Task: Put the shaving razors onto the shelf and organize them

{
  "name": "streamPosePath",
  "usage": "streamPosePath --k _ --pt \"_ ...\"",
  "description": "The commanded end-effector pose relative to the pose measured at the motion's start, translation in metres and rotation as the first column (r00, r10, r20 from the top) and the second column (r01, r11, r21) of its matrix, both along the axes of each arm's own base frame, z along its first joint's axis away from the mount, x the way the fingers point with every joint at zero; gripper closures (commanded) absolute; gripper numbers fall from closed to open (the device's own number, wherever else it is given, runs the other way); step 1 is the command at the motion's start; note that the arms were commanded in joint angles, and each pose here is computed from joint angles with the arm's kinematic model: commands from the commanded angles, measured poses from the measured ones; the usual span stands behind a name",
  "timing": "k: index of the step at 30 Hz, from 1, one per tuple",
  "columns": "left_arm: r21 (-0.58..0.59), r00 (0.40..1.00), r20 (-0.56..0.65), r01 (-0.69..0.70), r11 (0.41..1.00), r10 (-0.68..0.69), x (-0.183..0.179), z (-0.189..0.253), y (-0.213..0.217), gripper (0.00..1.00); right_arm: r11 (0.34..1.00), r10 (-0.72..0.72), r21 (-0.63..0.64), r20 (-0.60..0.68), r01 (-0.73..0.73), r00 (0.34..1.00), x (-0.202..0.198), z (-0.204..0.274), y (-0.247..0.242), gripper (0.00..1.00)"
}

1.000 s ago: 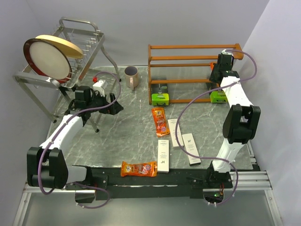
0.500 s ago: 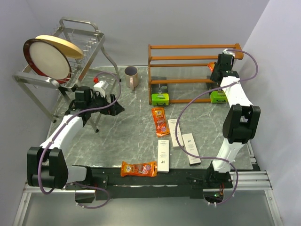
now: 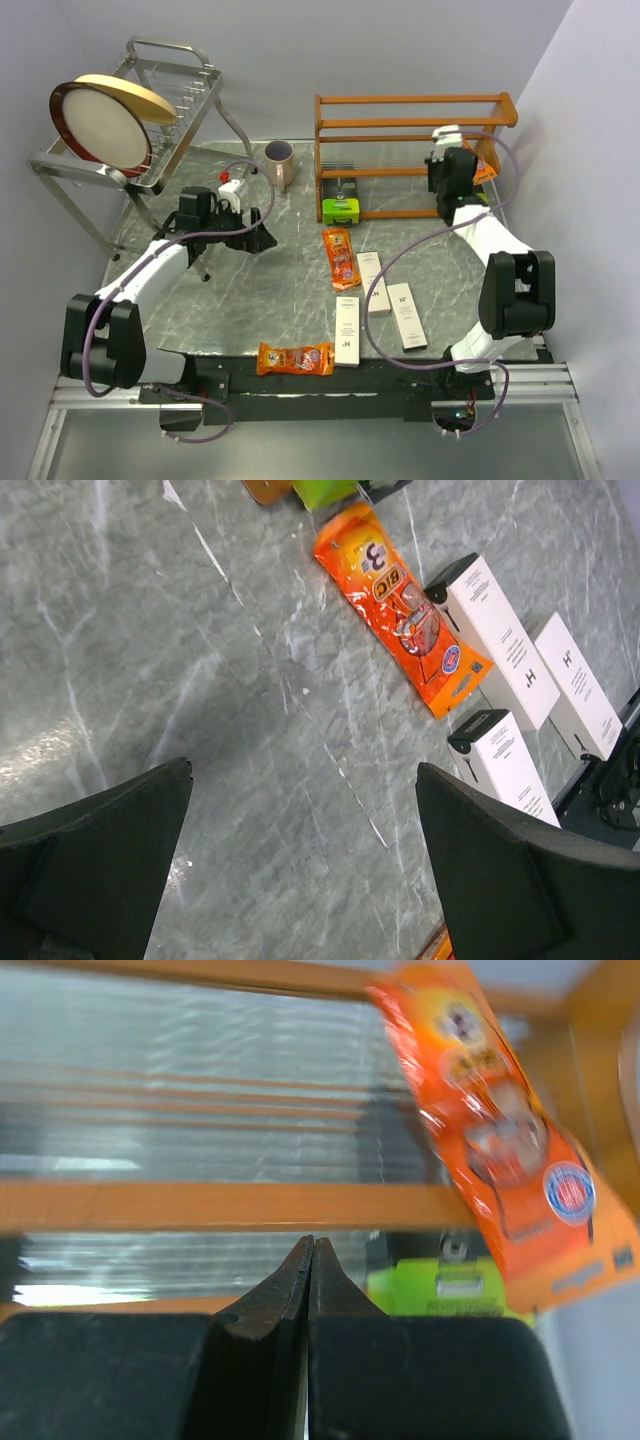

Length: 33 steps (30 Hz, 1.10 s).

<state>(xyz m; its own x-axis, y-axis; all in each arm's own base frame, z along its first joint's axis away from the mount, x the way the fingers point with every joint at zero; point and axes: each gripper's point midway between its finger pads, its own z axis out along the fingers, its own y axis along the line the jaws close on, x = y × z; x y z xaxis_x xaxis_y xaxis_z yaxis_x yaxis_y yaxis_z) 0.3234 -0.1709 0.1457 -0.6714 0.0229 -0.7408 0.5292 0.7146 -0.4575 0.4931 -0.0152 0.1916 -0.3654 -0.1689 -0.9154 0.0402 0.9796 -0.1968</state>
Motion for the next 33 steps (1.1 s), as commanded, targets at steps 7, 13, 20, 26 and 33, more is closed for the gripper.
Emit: streamPosePath --k 7,13,20,26,33 --pt "0.009 0.997 0.015 0.075 0.997 -0.075 0.000 -0.001 -0.022 0.01 0.924 0.108 -0.381 0.268 0.002 0.957 0.028 0.067 -0.015 1.00" --pt "0.024 0.995 0.001 0.099 0.995 -0.099 0.004 -0.003 -0.029 0.01 0.863 0.185 -0.503 0.212 -0.055 0.960 0.045 0.059 -0.009 1.00" --pt "0.047 0.991 0.016 0.132 0.990 -0.133 0.012 -0.001 -0.044 0.00 0.755 0.227 -0.654 0.181 -0.055 0.957 0.059 0.042 -0.016 1.00" --pt "0.054 0.986 0.019 0.167 0.985 -0.168 0.013 -0.004 -0.060 0.00 0.773 0.167 -0.633 0.149 -0.036 0.975 0.075 0.033 -0.036 1.00" --pt "0.052 0.979 0.005 0.205 0.977 -0.206 0.006 -0.007 -0.075 0.00 0.759 0.110 -0.651 0.124 -0.003 0.986 0.090 0.023 -0.065 1.00"
